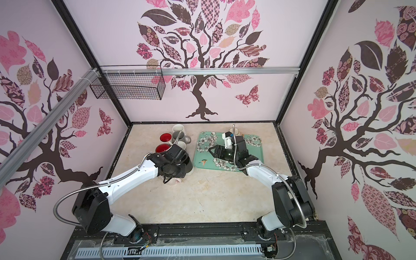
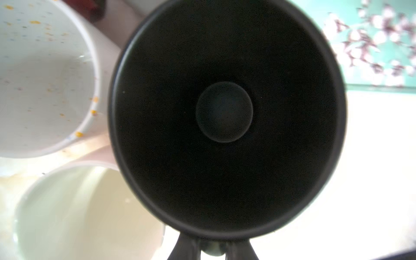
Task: Turn the mug right side up
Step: Place the mug at the center of the table.
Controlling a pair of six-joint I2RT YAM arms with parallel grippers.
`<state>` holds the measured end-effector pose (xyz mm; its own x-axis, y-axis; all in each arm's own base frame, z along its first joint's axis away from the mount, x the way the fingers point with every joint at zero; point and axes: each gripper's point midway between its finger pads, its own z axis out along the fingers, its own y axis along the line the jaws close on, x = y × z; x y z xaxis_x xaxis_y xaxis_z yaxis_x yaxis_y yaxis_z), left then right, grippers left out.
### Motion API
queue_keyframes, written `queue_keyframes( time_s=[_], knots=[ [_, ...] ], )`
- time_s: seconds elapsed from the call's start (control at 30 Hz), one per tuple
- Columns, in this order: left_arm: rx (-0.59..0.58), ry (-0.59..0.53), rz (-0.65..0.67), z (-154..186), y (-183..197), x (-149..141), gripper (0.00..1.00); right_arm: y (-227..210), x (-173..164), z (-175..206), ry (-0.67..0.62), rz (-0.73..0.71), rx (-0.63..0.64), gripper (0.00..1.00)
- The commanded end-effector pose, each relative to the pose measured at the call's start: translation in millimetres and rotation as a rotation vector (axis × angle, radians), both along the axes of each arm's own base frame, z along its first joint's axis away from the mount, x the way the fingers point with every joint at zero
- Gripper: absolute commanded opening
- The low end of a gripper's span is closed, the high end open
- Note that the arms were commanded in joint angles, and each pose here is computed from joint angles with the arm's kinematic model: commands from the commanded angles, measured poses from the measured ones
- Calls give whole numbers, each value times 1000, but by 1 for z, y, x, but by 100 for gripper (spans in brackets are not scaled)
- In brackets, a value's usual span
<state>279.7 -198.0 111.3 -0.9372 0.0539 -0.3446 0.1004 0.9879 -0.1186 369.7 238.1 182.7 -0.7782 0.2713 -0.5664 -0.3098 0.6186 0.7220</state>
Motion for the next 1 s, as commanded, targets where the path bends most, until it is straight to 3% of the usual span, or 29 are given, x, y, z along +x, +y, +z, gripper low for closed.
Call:
queue_keyframes(
  time_s=[0.0, 0.4, 0.57, 0.73, 0.97],
  knots=[
    [7, -110, 65, 20, -4, 32, 0, -2, -1, 5, -37, 15, 1, 65],
    [149, -102, 86, 5, 0, 56, 0, -17, -1, 2, -50, -26, -50, 65],
    [175, -93, 86, -5, 0, 63, 0, -40, 11, -12, -22, -145, -168, 67],
    [145, -87, 52, -2, -7, 64, 19, -82, 38, -3, -55, -341, -331, 69],
    [98, -126, 5, 24, -8, 60, 40, -158, 100, 13, -83, -571, -411, 70]
  ],
)
